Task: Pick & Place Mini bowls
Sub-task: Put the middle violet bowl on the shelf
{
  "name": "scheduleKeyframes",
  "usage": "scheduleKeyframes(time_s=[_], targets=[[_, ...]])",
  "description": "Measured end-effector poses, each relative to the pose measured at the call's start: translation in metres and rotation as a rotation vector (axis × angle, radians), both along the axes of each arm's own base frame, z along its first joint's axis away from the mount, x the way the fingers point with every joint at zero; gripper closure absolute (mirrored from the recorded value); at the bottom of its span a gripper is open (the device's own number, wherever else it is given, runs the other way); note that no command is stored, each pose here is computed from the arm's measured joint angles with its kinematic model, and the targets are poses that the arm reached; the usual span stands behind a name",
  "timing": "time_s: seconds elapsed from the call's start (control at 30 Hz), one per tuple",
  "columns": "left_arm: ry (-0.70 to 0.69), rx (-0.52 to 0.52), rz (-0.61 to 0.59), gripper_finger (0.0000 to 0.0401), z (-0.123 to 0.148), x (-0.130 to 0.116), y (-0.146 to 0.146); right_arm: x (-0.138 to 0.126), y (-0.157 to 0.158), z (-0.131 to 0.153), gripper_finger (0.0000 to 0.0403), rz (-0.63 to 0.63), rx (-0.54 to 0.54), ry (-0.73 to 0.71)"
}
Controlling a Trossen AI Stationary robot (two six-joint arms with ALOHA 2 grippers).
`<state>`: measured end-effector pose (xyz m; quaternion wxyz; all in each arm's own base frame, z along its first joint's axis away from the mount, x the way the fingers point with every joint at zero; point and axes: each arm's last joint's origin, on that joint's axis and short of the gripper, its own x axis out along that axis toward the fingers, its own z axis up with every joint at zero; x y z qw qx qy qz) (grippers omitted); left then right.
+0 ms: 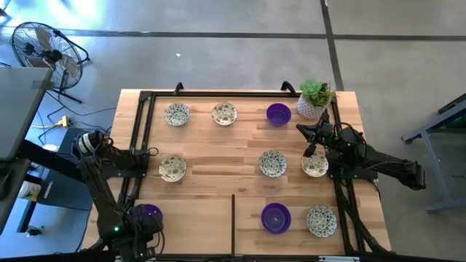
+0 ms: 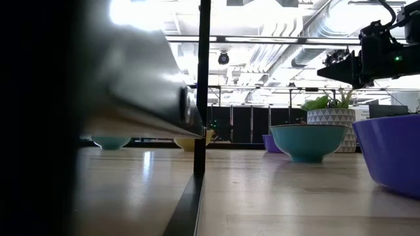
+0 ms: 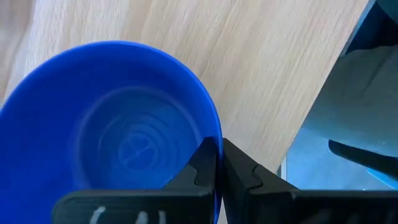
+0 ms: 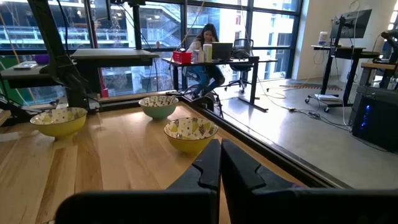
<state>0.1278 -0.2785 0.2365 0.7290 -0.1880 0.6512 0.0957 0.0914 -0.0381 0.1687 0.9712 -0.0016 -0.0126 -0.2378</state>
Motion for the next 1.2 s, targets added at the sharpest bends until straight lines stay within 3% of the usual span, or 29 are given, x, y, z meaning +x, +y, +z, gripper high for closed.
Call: scheduleKeyframes(time_s=[0.43,0.9,1.2], targets=[[0.014,-0.060,-0.043,0.0374,0.000,0.000,-0.006,0.000,0.000,0.000,0.0402,0.000,0.000,0.000],[0.096,-0.079,-0.044,0.0295,-0.001,-0.003,-0.005,0.000,0.000,0.000,0.0402,0.000,0.000,0.000],[0.114,-0.075,-0.082,0.0313,0.013,0.005,0.012,0.000,0.000,0.000,0.0402,0.001,0.000,0.000]])
